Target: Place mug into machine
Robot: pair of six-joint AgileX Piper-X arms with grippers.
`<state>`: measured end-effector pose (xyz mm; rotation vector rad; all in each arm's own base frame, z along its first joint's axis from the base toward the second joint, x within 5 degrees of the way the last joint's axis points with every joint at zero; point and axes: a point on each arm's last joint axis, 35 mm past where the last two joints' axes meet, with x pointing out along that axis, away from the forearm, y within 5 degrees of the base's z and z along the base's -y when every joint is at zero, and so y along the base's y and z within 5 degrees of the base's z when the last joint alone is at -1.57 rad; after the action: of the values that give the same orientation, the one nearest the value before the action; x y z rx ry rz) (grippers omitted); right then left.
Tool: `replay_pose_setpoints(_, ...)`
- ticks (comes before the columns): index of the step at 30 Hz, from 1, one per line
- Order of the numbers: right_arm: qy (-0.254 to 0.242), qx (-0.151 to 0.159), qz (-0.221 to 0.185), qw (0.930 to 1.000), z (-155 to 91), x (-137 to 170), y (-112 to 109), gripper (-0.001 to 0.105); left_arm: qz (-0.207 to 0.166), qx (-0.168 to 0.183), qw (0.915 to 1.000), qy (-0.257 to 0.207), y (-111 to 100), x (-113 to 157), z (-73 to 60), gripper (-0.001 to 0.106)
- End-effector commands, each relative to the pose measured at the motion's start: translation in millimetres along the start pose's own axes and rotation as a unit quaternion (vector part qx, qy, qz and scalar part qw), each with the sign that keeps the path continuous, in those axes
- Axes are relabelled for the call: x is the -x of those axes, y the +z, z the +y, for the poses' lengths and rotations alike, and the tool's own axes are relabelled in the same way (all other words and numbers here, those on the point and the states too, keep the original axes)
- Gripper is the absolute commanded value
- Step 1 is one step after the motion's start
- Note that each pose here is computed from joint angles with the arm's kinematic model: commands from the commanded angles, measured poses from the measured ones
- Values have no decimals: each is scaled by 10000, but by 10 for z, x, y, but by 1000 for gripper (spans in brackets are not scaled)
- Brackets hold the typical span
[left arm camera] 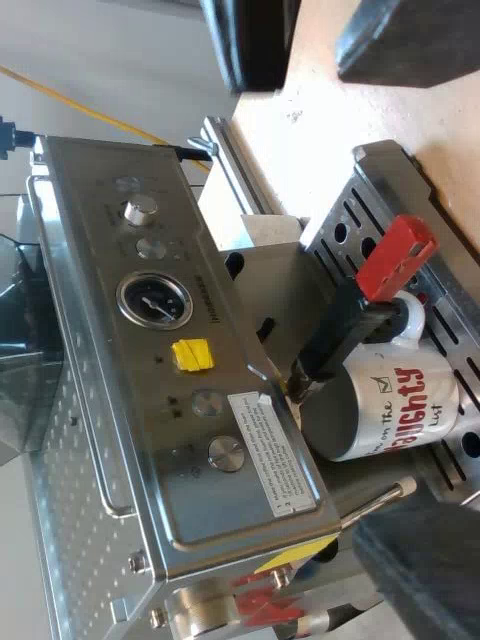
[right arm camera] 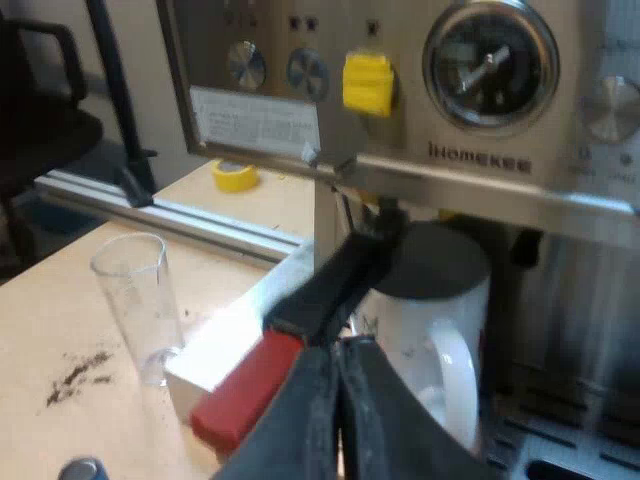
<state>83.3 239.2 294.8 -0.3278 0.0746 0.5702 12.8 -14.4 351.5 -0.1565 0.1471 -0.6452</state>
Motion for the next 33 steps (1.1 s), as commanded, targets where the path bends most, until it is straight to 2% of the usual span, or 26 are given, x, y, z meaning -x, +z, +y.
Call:
replay_pose_setpoints(1, -94, -31, -26, 9999, 69, -101, 127, 0, -20, 4, 10000, 35, 9, -6, 3, 85)
replay_pose_setpoints(6, -225, 49, 115, 9997, 200, -358, 200, 0, -16, 4, 10000, 15, 9, -6, 1, 85)
replay_pose_setpoints(21, -670, -53, 360, 9971, 136, -1180, 339, 0, 1, 4, 10000, -85, 8, -6, -6, 85)
replay_pose_setpoints(26, -788, -88, 368, 9962, 115, -1291, 341, 0, 8, 4, 9999, -121, 7, -6, -8, 85)
replay_pose_setpoints(33, -1227, 35, 396, 9916, 38, -1353, 373, 0, 13, 4, 9999, -151, 7, -5, -10, 85)
